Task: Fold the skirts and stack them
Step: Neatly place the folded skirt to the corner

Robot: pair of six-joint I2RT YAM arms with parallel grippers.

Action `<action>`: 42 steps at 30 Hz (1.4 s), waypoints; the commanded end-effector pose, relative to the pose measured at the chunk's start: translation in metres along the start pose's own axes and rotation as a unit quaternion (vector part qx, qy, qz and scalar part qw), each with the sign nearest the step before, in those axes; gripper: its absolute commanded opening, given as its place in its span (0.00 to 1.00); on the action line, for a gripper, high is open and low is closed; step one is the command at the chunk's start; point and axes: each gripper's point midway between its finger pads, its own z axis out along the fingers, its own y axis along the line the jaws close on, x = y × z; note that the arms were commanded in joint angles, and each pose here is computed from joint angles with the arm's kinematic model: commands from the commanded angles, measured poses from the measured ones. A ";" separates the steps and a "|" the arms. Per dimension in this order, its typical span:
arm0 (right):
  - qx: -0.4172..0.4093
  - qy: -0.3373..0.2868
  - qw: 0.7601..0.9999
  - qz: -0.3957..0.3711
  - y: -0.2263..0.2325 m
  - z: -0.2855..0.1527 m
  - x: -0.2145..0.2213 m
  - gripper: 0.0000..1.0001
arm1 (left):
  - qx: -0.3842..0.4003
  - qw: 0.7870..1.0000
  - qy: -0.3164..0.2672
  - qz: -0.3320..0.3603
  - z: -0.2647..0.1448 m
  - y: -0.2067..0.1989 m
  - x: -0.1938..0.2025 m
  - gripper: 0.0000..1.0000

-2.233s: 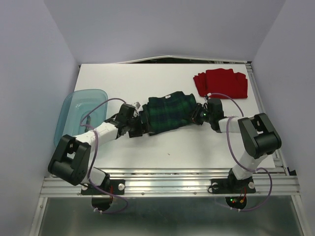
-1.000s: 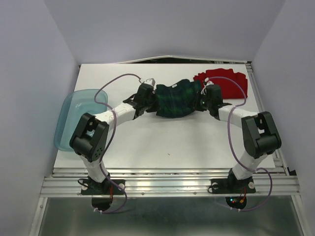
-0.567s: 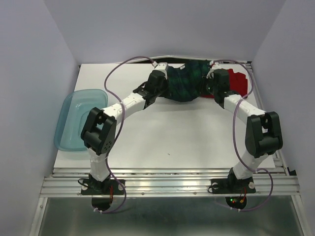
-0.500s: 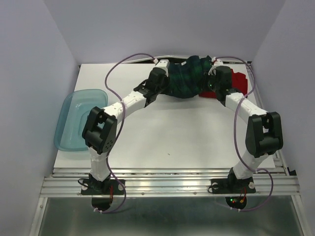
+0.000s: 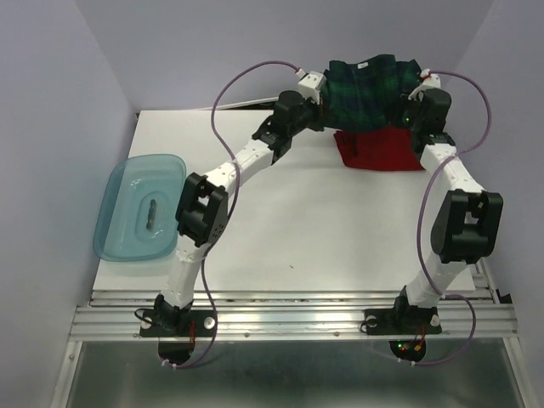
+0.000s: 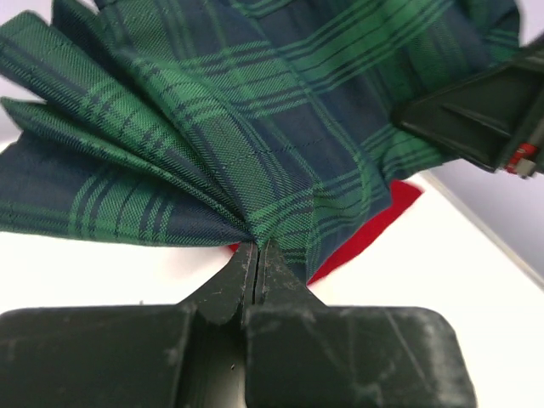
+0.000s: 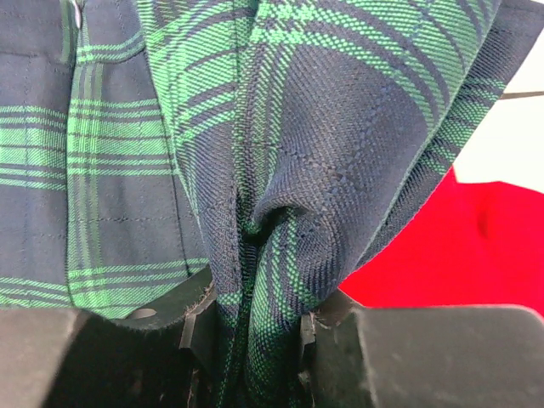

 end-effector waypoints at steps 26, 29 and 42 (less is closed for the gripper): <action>0.084 0.007 0.992 0.092 -0.178 0.015 0.068 0.01 | 0.110 0.991 -0.071 -0.035 0.098 -0.014 0.083 0.00; 0.090 0.022 0.990 0.110 -0.185 0.017 0.083 0.01 | 0.110 0.992 -0.054 -0.028 0.094 -0.013 0.091 0.00; 0.113 0.053 0.984 0.131 -0.200 0.005 0.100 0.03 | 0.114 0.992 -0.027 -0.053 0.088 -0.013 0.101 0.00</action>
